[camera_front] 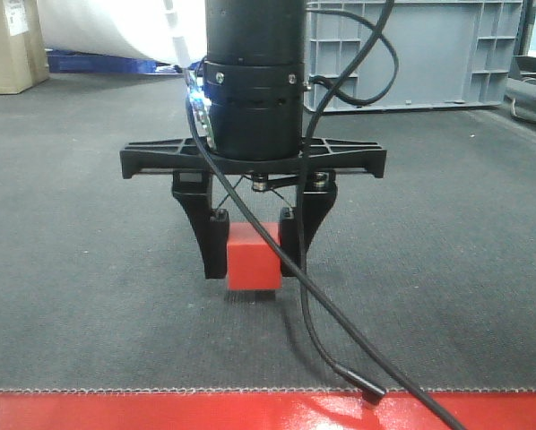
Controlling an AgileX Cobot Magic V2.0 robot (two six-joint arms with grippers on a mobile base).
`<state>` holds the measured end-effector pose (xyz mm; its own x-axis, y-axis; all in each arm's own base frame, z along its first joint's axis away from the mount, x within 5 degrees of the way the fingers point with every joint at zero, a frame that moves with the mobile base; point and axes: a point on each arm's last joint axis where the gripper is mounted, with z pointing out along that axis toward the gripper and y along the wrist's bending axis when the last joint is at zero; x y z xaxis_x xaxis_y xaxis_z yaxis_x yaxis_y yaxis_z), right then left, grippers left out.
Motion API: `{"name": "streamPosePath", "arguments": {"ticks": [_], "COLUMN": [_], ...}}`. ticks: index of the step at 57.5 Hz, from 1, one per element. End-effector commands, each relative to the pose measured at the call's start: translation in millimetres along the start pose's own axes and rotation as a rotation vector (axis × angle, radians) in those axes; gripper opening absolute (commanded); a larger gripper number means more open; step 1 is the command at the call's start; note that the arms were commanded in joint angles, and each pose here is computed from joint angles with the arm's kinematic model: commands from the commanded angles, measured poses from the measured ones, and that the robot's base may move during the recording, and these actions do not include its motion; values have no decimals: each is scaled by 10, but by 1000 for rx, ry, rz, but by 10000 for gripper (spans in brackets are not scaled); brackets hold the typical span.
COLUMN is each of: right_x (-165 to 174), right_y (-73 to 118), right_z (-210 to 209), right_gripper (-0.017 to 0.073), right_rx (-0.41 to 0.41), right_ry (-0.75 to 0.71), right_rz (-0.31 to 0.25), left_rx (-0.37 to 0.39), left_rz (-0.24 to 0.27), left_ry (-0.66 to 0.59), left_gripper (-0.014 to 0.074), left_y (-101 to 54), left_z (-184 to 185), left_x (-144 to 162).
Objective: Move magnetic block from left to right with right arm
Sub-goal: 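Lower the red cube onto the table with the right gripper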
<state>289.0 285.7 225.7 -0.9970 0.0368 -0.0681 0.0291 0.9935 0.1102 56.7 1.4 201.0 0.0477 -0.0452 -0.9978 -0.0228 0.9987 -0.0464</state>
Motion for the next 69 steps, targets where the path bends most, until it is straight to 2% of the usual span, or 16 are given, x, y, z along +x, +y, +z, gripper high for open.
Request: {"name": "streamPosePath", "arguments": {"ticks": [1,15,28,34,52,69], "right_x": [-13,-40,-60,-60,-51,23], "right_y": [6,-17,-12,-1,-9,-123], "right_z": [-285,-253,-201,-201,-272,-817], "right_gripper": [304,314,463,503,505,505], "right_rx": [-48,-26,-19,-25,-24,-65], "right_ry": [-59,-64,-66,-72,-98,-245], "right_rz": [1,-2,-3,-5,-18,-62], "left_rx": [7,7,7,7,7,7], "left_rz": [-11,-11,-11,-11,-11,-11], "left_ry": [-82,-82,-82,-82,-82,-82], "left_gripper": [-126,-126,-126,-126,-126,-126], "left_y": [-2,-2,-2,-2,-2,-2], "left_z": [-7,-7,-7,-7,-7,-7], "left_x": [-52,-52,-52,-52,-52,-52]}}
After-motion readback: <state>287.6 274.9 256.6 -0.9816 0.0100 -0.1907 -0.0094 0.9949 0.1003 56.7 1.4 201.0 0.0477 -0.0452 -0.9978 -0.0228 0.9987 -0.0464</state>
